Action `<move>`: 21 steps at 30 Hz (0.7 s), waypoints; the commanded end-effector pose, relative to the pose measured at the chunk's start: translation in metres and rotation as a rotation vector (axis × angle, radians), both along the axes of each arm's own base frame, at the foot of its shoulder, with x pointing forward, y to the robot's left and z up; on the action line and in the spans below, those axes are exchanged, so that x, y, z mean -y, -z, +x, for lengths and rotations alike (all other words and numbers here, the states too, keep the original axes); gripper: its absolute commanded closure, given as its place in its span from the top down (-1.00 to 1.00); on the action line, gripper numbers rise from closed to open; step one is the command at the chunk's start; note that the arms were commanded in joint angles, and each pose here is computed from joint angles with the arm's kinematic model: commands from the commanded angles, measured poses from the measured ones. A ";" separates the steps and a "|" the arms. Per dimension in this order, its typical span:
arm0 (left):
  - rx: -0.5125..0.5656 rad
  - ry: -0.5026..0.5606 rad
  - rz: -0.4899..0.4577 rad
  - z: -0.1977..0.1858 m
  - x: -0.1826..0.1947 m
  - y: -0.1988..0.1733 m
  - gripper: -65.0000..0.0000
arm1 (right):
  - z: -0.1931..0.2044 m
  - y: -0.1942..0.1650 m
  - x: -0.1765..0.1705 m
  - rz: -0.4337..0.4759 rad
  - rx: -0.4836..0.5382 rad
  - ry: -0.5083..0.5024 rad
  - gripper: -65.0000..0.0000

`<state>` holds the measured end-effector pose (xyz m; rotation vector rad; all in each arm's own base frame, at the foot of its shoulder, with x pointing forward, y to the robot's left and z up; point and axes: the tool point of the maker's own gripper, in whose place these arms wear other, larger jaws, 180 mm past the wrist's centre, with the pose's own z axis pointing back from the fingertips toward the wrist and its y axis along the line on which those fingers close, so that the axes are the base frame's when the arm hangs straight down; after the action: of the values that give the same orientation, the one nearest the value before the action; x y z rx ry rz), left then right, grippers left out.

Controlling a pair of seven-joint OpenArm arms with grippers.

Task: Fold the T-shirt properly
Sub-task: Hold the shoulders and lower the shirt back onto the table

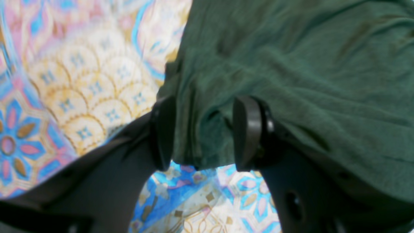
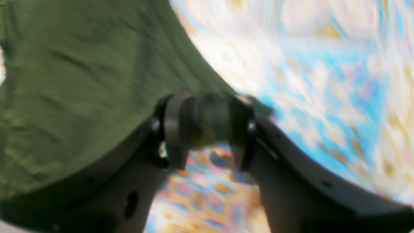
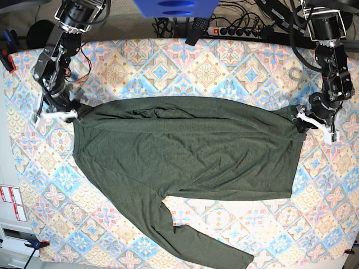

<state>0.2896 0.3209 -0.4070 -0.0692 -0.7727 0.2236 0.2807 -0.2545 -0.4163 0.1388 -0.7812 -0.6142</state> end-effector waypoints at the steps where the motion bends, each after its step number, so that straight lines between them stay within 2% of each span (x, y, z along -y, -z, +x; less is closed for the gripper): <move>1: 0.049 0.017 0.031 0.005 -0.004 -0.018 -0.12 | 0.015 -0.017 -0.008 -0.007 0.063 -0.035 -0.30; 3: 0.042 0.027 0.036 -0.001 -0.001 -0.017 -0.10 | 0.018 -0.019 -0.018 -0.004 0.062 -0.068 -0.29; 5: 0.018 0.029 0.037 -0.011 -0.001 -0.011 -0.10 | 0.012 -0.012 -0.023 0.019 0.017 -0.084 -0.29; 9: -0.069 0.036 0.019 -0.027 0.002 0.004 -0.10 | 0.008 -0.009 -0.025 0.031 -0.009 -0.092 -0.16; 13: -0.114 0.029 -0.058 -0.034 0.011 0.009 -0.09 | 0.008 -0.006 -0.028 0.041 -0.012 -0.094 -0.04; 21: -0.168 -0.052 -0.193 -0.045 0.010 0.020 -0.09 | -0.007 0.023 -0.030 0.081 -0.092 -0.080 -0.04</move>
<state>0.2358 0.2988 -0.4374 -0.2217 -0.5488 0.3405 0.2614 -0.2207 -0.4515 0.2056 -0.6074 -0.5821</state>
